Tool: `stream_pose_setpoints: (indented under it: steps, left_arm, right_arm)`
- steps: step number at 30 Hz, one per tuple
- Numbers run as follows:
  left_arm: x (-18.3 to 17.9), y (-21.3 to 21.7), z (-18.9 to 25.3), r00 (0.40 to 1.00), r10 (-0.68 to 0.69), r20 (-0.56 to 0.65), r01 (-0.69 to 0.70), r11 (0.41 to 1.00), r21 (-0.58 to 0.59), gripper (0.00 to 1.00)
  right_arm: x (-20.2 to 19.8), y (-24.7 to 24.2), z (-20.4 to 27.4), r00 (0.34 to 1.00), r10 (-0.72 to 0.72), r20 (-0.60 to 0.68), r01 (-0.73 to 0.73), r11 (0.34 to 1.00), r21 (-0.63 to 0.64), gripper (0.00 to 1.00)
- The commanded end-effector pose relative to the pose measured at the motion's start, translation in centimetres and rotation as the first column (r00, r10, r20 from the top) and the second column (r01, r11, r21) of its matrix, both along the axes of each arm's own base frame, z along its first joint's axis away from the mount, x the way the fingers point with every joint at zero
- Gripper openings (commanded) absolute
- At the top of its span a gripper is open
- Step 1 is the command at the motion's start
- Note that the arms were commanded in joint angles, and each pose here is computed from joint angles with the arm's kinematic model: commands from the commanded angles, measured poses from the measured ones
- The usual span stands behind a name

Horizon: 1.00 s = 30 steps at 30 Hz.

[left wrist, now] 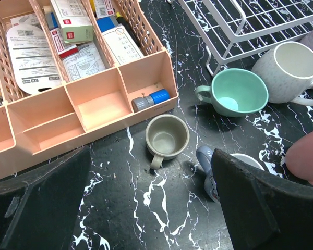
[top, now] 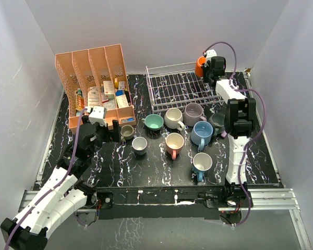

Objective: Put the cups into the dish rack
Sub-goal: Turn the cup upside down in the dish rack.

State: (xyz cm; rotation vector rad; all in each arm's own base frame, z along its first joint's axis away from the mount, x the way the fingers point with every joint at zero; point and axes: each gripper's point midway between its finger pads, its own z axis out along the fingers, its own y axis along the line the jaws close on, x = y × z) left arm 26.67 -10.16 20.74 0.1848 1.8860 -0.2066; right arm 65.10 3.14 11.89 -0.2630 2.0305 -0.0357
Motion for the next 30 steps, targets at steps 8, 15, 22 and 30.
stream_pose_setpoints:
  steps: [8, 15, 22, 30]
  left_arm:
    - [0.2, 0.7, 1.1, 0.999, 0.029, 0.029, -0.029, 1.0, 0.007, 0.97]
    - [0.2, 0.5, 0.9, 1.0, 0.021, 0.017, -0.021, 1.0, 0.01, 0.97]
    - [0.1, 0.5, 0.7, 1.0, 0.023, 0.013, -0.023, 1.0, 0.006, 0.97]
    - [-0.2, 0.7, 1.2, 0.999, 0.027, 0.028, -0.027, 1.0, -0.005, 0.97]
  right_arm:
    - [3.4, -2.7, 5.1, 0.98, -0.058, 0.188, 0.057, 0.998, 0.015, 0.09]
    - [3.5, -2.9, 5.2, 0.979, -0.063, 0.195, 0.059, 0.998, 0.027, 0.17]
    - [3.8, -3.3, 5.7, 0.974, -0.075, 0.215, 0.074, 0.997, 0.014, 0.48]
    - [2.6, -3.7, 9.6, 0.963, -0.053, 0.264, 0.066, 0.997, -0.041, 0.48]
